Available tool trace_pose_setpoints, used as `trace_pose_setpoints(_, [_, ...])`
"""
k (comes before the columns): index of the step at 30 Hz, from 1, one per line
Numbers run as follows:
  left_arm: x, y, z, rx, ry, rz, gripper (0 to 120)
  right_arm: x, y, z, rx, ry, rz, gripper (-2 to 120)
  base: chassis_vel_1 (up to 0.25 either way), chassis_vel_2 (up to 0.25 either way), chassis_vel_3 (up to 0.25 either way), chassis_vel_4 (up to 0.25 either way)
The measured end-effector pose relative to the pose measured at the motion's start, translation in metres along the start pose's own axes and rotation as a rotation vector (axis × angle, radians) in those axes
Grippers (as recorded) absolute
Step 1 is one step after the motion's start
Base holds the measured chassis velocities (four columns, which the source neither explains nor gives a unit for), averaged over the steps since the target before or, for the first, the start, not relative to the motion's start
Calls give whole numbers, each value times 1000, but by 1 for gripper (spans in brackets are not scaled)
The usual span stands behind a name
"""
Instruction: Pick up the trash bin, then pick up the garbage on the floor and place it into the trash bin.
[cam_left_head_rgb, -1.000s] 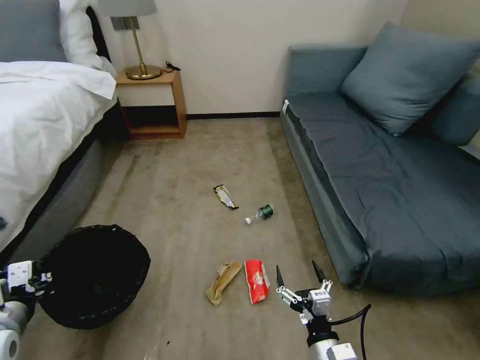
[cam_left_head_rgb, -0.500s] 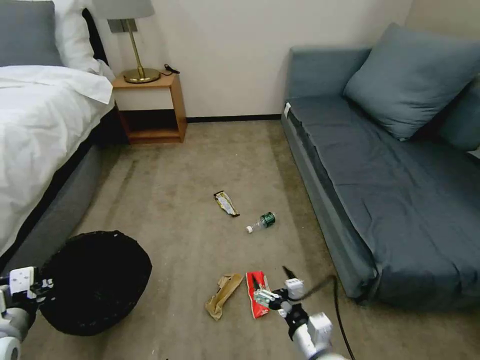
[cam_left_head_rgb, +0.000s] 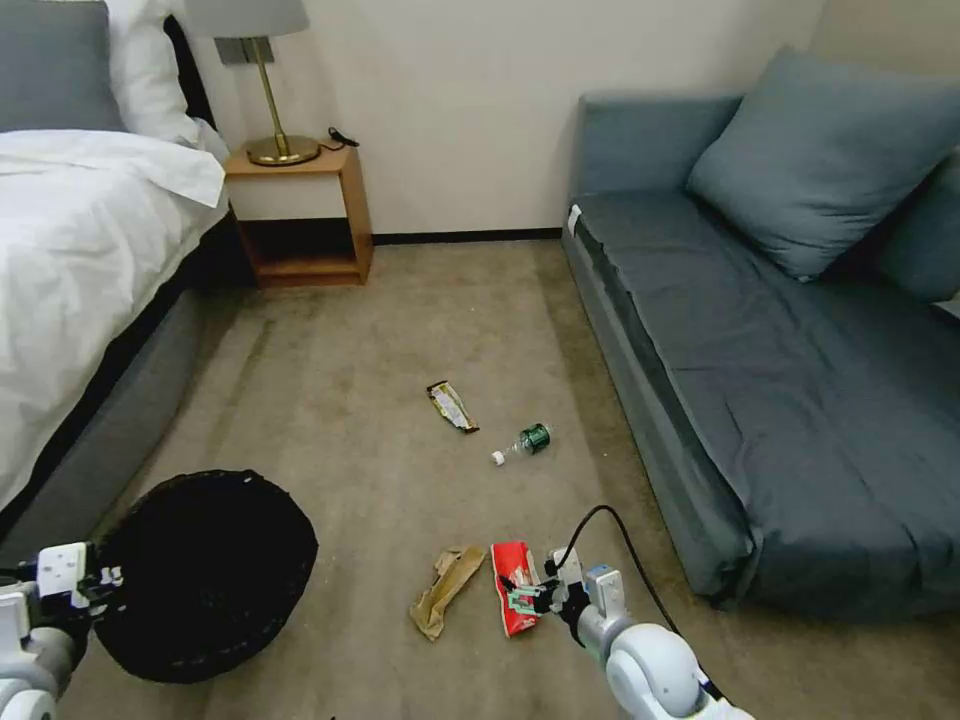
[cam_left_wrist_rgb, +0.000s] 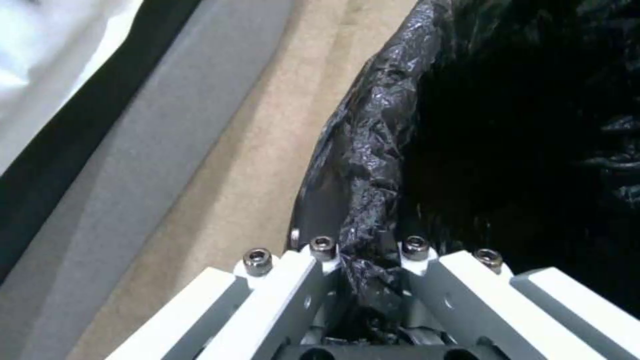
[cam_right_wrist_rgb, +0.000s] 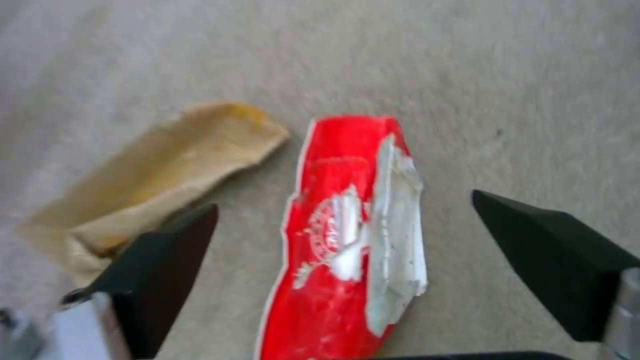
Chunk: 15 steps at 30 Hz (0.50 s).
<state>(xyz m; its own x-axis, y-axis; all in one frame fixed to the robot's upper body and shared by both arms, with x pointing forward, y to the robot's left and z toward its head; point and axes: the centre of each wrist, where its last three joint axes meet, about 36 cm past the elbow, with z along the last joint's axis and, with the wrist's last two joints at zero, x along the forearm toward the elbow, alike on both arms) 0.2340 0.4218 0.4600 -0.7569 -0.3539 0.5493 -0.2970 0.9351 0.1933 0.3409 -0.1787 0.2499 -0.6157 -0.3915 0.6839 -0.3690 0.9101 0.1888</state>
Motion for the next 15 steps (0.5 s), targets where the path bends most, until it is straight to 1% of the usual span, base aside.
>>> trace_pose_setpoints(1, [1, 0, 0, 0, -1, 1, 3, -5, -3, 0, -7, 12, 0, 93, 0, 0, 0, 0])
trace_pose_setpoints(4, [4, 4, -1, -1, -4, -9, 3, -16, -6, 2, -26, 50, -13, 78, 0, 0, 0, 0])
trace_pose_setpoints(5, [4, 4, -1, -1, -4, -9, 3, -16, -6, 2, -26, 50, -13, 78, 0, 0, 0, 0])
trace_pose_setpoints(6, [4, 4, -1, -1, -3, -10, 3, -18, -6, 3, -26, 55, -13, 73, 0, 0, 0, 0])
trace_pose_setpoints(7, [4, 4, -1, -1, -3, -10, 3, -18, -6, 3, -26, 55, -13, 73, 0, 0, 0, 0])
trace_pose_setpoints(9, [5, 4, -1, 1, -3, -10, 3, -22, -5, 6, -27, 64, -12, 64, 0, 0, 0, 0])
trace_pose_setpoints(11, [6, 3, 0, 6, -2, -9, 3, -25, -5, 9, -16, 66, 0, 52, 0, 0, 0, 0])
trace_pose_setpoints(12, [6, 3, 0, 6, -2, -9, 3, -25, -5, 9, -16, 66, 0, 52, 0, 0, 0, 0])
trace_pose_setpoints(15, [6, 2, 1, 6, -2, -7, 3, -26, -5, 10, -9, 60, 10, 40, 0, 0, 0, 0])
